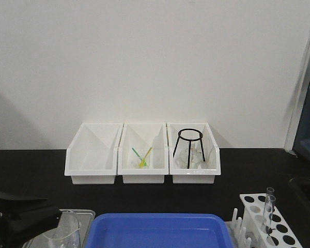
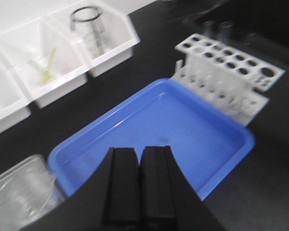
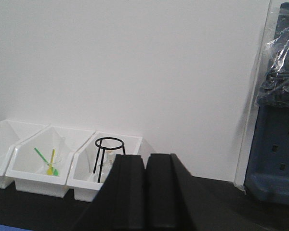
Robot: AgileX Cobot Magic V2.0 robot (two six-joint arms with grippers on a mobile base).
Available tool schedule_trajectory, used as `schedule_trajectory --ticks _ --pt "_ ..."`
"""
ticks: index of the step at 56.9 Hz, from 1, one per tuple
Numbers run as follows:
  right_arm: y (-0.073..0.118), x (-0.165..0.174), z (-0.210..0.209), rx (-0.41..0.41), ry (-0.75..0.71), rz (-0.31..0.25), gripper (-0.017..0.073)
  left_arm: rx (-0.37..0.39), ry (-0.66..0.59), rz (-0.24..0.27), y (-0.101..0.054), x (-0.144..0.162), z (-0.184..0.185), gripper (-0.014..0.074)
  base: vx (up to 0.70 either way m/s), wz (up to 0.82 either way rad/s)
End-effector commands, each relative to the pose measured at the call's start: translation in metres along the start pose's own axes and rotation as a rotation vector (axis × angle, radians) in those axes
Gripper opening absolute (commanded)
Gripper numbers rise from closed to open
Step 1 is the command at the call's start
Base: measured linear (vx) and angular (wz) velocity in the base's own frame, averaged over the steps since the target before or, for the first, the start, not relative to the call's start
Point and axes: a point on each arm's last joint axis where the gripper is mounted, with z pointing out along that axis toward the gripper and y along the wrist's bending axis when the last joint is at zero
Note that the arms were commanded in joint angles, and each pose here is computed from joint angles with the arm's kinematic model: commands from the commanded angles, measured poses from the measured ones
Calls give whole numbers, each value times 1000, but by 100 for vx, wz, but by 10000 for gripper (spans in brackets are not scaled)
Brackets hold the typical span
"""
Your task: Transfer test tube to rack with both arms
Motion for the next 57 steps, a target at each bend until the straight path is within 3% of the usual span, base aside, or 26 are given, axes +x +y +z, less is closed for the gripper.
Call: schedule_trajectory --ticks 1,9,41,46,48,57 --pt "2 -11 -1 -35 -31 9 -10 31 -188 -11 -4 -22 -10 -7 0 0" --pt "3 -10 -1 -41 -18 -36 -10 26 -211 -14 -3 -24 -10 -7 0 0" --pt "3 -10 -1 -40 -18 -36 -10 21 -209 -3 -3 -24 -10 -7 0 0" --pt "3 -10 -1 -40 -18 -36 -10 -56 -214 121 4 -23 -14 -7 0 0" --pt "3 -10 -1 -40 -18 -36 -10 -92 -212 144 8 -21 -15 -7 0 0" --pt "3 -10 -1 -40 -18 -36 -10 -274 -261 120 26 22 -36 -7 0 0"
